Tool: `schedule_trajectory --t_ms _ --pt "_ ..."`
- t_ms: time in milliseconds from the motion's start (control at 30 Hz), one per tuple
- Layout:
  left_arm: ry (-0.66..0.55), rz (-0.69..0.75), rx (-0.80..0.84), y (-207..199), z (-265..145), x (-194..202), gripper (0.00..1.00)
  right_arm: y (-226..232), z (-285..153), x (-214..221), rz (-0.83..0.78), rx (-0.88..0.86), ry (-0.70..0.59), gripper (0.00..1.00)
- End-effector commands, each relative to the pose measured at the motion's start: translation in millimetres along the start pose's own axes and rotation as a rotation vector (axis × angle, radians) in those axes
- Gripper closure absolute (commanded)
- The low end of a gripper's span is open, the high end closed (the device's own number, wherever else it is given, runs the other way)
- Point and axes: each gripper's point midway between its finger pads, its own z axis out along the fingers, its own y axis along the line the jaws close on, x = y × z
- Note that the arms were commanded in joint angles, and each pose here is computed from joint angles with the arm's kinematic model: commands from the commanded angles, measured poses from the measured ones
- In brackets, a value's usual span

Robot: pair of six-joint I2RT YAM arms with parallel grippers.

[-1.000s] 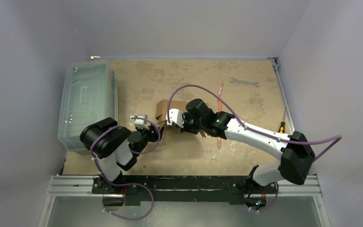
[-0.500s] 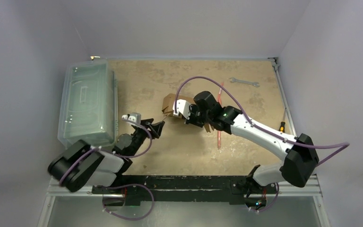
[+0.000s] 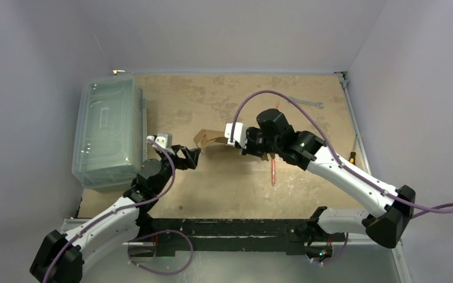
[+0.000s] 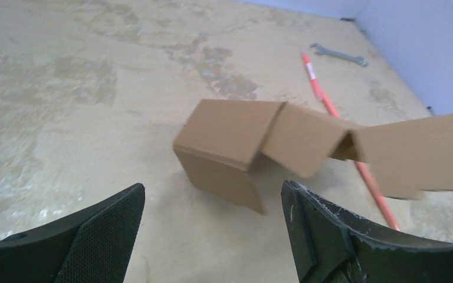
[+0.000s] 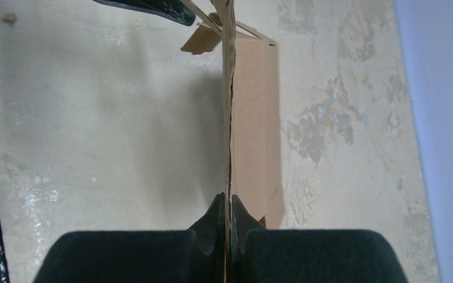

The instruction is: Fold the paper box

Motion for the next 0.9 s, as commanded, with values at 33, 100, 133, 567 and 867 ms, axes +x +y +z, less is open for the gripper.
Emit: schedule_trajectory --t_ms 33,100,133,567,867 --pt "0.105 -0.006 -0.137 17.3 0.1 7.9 0.17 -4.1 -41.5 -28.2 -0.06 0.005 -0.082 1.0" --pt "0.103 -0.006 -0.137 14.6 1.6 1.0 0.19 -0.6 -48.2 -29.4 -0.072 -0.01 -0.088 1.0" --pt "0.097 -0.01 -0.137 13.2 1.4 -3.4 0.19 2.6 -50.6 -28.0 -0.079 -0.025 -0.084 1.0" --pt "-0.102 -0.047 -0.118 2.6 -22.3 -72.3 0.21 -5.2 -69.4 -23.2 -0.115 0.01 -0.055 1.0" --pt "0.082 0.029 0.001 -18.8 11.1 -28.6 0.22 12.7 -94.8 -32.6 -0.167 -0.108 -0.112 1.0"
